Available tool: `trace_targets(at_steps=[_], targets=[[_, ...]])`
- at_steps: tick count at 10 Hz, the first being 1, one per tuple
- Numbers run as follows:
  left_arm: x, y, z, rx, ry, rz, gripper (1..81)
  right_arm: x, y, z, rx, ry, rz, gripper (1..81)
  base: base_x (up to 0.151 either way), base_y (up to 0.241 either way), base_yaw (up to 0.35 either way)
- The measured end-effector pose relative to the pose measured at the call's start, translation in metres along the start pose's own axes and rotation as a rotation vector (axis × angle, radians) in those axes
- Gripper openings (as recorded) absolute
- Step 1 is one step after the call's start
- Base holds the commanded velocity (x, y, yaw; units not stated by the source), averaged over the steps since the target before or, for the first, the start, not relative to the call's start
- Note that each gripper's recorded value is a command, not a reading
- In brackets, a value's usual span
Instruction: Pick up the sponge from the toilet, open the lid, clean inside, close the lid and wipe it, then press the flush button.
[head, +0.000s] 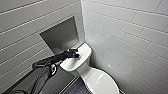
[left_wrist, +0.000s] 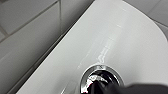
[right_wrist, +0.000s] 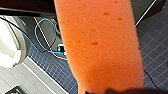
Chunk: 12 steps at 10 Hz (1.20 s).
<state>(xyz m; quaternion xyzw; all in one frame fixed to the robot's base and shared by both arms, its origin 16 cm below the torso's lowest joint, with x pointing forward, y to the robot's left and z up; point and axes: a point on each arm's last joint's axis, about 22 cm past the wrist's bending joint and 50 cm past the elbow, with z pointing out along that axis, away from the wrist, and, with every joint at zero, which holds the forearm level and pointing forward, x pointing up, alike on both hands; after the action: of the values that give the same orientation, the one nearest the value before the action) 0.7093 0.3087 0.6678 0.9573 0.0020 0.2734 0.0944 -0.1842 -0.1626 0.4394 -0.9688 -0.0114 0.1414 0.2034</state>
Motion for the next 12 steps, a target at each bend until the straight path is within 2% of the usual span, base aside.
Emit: trace_targets(at_steps=[3, 5, 12], targets=[[0.002, 0.009, -0.004, -0.021, -0.032, -0.002, 1.0, 0.0, 0.0, 0.0, 0.0, 0.0, 0.0, 1.0, 0.0, 0.0, 0.0], [0.003, 0.019, -0.012, -0.071, -0.051, -0.01, 1.0, 0.0, 0.0, 0.0, 0.0, 0.0, 0.0, 1.0, 0.0, 0.0, 0.0], [0.024, 0.024, -0.077, -0.222, -0.061, -0.027, 1.0, 0.0, -0.009, 0.002, 0.01, 0.0, 0.0, 1.0, 0.0, 0.0, 0.0]])
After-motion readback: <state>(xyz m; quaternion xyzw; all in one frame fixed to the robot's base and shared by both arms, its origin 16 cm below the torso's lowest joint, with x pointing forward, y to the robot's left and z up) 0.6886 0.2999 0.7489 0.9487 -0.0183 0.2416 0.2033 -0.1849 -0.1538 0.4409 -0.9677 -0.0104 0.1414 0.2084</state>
